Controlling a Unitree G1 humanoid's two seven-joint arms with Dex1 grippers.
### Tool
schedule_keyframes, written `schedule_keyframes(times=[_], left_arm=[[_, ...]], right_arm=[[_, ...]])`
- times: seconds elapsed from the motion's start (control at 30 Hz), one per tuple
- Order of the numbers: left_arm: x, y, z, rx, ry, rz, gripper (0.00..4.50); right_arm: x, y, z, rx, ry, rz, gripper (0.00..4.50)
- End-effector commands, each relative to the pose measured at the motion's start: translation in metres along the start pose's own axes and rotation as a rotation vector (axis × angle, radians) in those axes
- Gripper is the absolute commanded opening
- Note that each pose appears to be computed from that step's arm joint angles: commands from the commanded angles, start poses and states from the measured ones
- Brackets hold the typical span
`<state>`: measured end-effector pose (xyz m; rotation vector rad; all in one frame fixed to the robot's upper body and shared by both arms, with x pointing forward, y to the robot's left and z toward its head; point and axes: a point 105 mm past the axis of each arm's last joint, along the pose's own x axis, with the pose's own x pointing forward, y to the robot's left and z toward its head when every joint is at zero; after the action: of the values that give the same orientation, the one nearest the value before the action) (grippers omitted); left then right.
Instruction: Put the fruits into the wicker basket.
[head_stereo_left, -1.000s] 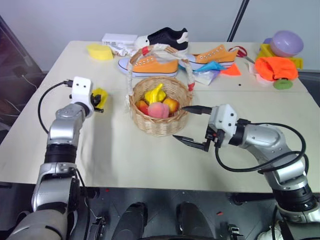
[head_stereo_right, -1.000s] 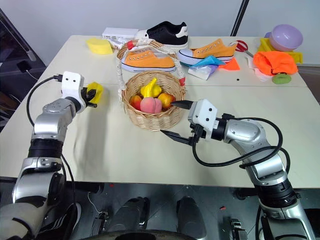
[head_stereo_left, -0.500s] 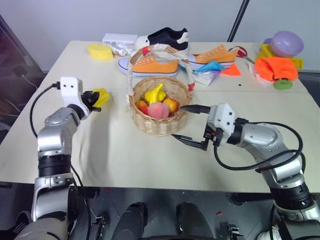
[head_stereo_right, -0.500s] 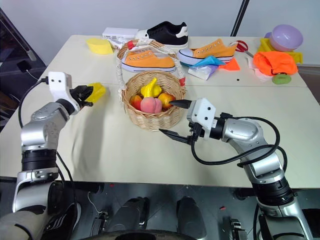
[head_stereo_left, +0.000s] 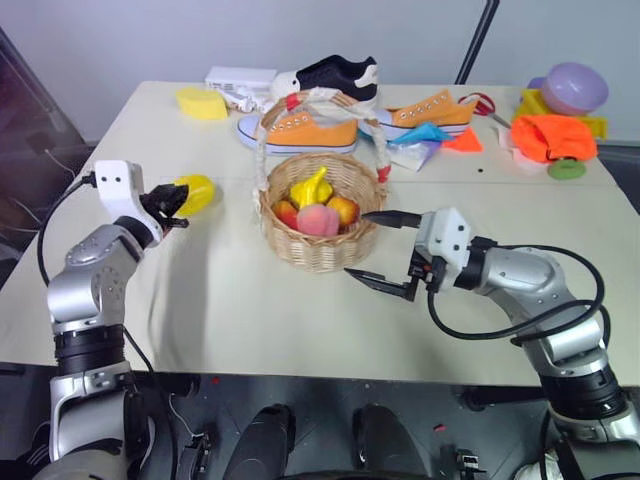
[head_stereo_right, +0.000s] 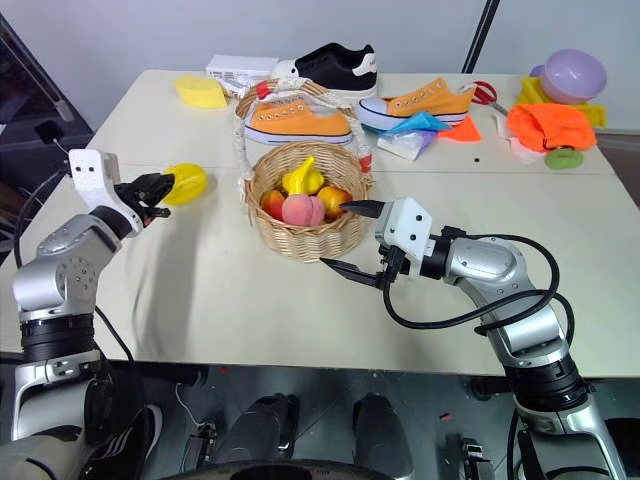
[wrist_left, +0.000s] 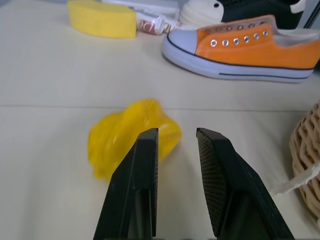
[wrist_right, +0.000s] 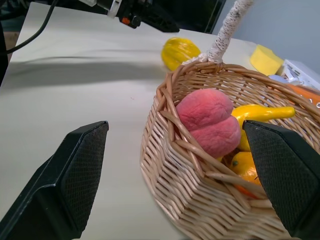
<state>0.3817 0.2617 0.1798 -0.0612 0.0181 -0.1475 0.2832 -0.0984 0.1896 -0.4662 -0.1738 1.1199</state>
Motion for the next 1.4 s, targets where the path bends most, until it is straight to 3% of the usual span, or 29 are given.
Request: schedule_keyframes(times=[0.03,0.13,0.4,0.5,0.77,1.03,1.3,1.4], left_arm=[[0.002,0.012,0.017,0.102,-0.035,0.033,3.03],[0.01,0.018,0.013,0.164,0.006,0.025,4.48],[0.044,0.008,0.01,0.313,0.081,-0.132,4.48],[0.052,-0.001,-0.002,0.371,0.186,-0.209,4.48],[0.063,-0.004,-0.013,0.426,0.316,-0.233,4.48],[0.062,0.005,-0.013,0.48,0.341,-0.201,4.48],[0.059,0.02,0.019,0.449,0.225,-0.127,4.48],[0.058,0.019,0.018,0.411,0.235,-0.138,4.48]], right_arm=[[0.001,-0.001,0.01,-0.031,-0.031,-0.002,4.5],[0.002,0.001,0.009,-0.031,-0.031,0.002,4.5],[0.007,0.0,0.011,-0.027,-0.042,0.003,4.5],[0.007,0.0,0.012,-0.031,-0.043,0.0,4.5],[0.003,-0.004,0.01,-0.022,-0.031,-0.033,4.5],[0.004,-0.001,0.009,-0.014,-0.035,-0.04,4.5],[0.005,0.003,0.006,-0.017,-0.026,-0.02,4.5],[0.006,0.004,0.006,-0.024,-0.026,-0.008,4.5]])
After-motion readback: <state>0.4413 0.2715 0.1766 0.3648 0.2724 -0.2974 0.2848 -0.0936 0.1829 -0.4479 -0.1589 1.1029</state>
